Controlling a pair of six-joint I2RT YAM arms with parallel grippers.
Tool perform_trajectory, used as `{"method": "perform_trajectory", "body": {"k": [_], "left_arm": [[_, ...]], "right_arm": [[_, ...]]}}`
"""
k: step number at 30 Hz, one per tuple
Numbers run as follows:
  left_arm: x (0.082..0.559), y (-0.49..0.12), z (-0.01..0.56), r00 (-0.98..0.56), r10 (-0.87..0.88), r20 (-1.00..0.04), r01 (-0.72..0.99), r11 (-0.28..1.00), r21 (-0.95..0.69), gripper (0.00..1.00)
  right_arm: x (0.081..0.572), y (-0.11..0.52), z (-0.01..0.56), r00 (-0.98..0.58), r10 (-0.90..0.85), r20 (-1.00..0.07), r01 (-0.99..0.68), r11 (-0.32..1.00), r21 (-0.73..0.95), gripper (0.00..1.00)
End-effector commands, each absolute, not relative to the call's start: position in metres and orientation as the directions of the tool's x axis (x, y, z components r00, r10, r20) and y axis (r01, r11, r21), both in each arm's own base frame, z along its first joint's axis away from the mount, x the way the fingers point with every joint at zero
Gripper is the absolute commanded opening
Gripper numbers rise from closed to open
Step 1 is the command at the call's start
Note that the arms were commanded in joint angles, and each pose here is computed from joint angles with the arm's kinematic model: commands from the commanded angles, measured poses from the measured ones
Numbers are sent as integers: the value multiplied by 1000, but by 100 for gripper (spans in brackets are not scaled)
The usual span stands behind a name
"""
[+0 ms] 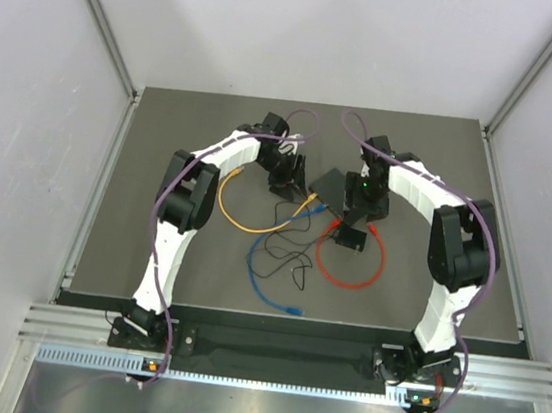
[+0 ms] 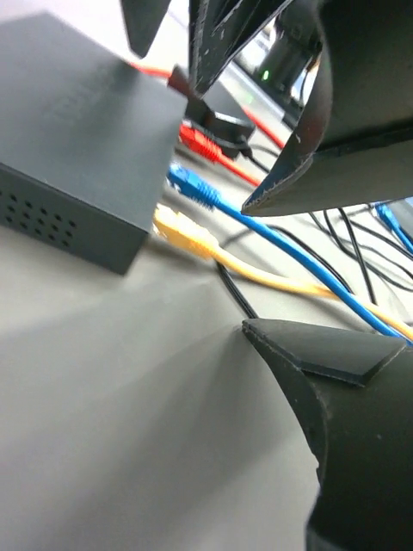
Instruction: Pull the plug from the switch port
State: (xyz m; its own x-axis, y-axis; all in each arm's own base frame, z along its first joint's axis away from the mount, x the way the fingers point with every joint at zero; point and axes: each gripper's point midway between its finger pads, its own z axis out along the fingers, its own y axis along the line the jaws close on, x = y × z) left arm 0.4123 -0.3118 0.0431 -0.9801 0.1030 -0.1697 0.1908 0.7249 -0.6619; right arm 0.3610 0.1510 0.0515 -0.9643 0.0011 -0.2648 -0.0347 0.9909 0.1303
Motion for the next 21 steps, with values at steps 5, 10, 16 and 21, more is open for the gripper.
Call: {"method": "perform_trajectory", "body": {"k": [5, 10, 16, 21], "left_arm": [[414, -300, 104, -927, 123, -355, 317, 763, -564, 46], [390, -335, 115, -908, 182, -379, 398, 659, -638, 36], [370, -366, 109, -903, 228, -364, 424, 603, -676, 30], [359, -373, 100, -911, 250, -327, 411, 603, -683, 26]], "right_arm": [[370, 169, 69, -942, 15, -336, -74, 965, 252, 62], [377, 171, 64, -950, 43, -310, -51, 956, 287, 50], [387, 179, 58, -959, 127, -255, 18, 920, 391, 37], [391, 189, 53, -965, 154, -214, 46, 898, 438, 36]]}}
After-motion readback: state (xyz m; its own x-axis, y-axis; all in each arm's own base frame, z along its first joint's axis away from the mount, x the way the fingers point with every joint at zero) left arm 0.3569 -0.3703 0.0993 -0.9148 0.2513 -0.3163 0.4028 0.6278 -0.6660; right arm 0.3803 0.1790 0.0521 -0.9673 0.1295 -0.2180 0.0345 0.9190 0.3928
